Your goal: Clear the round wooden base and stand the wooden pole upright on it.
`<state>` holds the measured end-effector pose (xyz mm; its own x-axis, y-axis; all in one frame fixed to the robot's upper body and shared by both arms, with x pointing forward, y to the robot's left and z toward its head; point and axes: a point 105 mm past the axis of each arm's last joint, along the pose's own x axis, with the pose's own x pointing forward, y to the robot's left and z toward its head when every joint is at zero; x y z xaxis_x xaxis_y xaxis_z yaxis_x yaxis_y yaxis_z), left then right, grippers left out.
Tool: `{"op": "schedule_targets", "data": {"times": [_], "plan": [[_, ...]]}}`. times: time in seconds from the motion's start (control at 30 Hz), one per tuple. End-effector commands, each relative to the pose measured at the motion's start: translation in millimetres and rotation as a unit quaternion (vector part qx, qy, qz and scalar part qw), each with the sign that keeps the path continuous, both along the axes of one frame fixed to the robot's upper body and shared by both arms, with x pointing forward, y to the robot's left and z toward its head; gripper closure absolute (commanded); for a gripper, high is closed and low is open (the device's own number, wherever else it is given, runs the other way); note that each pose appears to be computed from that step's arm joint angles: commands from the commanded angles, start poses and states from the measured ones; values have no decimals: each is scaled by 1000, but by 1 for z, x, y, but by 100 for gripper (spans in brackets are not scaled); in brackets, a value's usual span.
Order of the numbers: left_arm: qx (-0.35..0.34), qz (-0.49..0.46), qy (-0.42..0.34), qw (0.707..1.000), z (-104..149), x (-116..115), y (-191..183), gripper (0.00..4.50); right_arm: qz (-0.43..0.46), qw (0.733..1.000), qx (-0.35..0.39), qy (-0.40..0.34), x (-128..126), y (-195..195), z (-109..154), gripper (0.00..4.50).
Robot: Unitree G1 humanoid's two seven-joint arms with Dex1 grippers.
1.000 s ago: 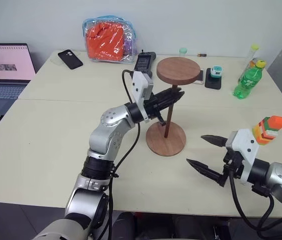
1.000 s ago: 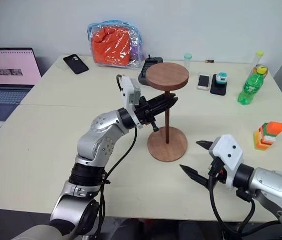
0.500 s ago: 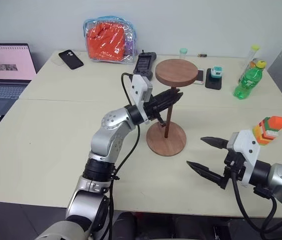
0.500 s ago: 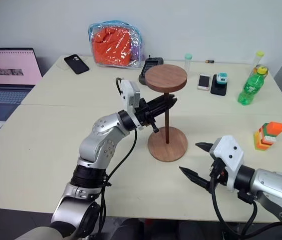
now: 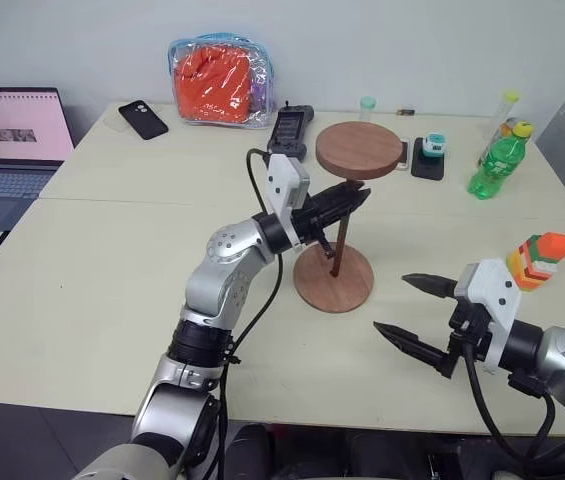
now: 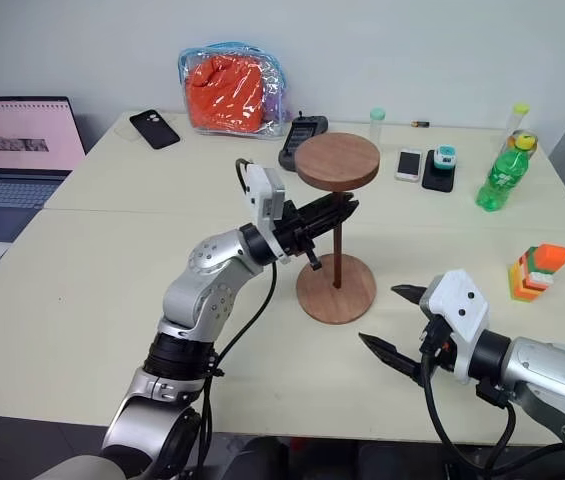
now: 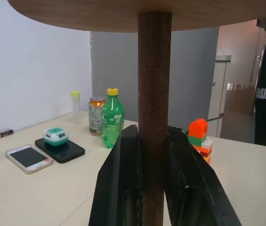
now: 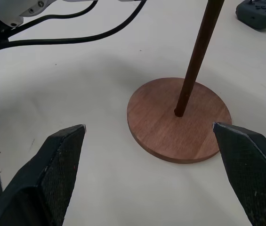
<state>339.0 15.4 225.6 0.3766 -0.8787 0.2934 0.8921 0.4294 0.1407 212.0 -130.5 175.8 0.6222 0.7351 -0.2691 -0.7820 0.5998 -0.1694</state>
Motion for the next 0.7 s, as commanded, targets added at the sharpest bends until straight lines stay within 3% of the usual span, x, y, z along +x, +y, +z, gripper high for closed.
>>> {"op": "schedule_targets", "data": {"times": [0.03, 0.7], "plan": [[2, 34, 10, 999, -4, 11, 12, 424, 14, 1000, -3, -27, -4, 6, 10, 0], [70, 36, 10, 997, -34, 3, 5, 424, -8, 1000, 9, -5, -1, 6, 4, 0]]}}
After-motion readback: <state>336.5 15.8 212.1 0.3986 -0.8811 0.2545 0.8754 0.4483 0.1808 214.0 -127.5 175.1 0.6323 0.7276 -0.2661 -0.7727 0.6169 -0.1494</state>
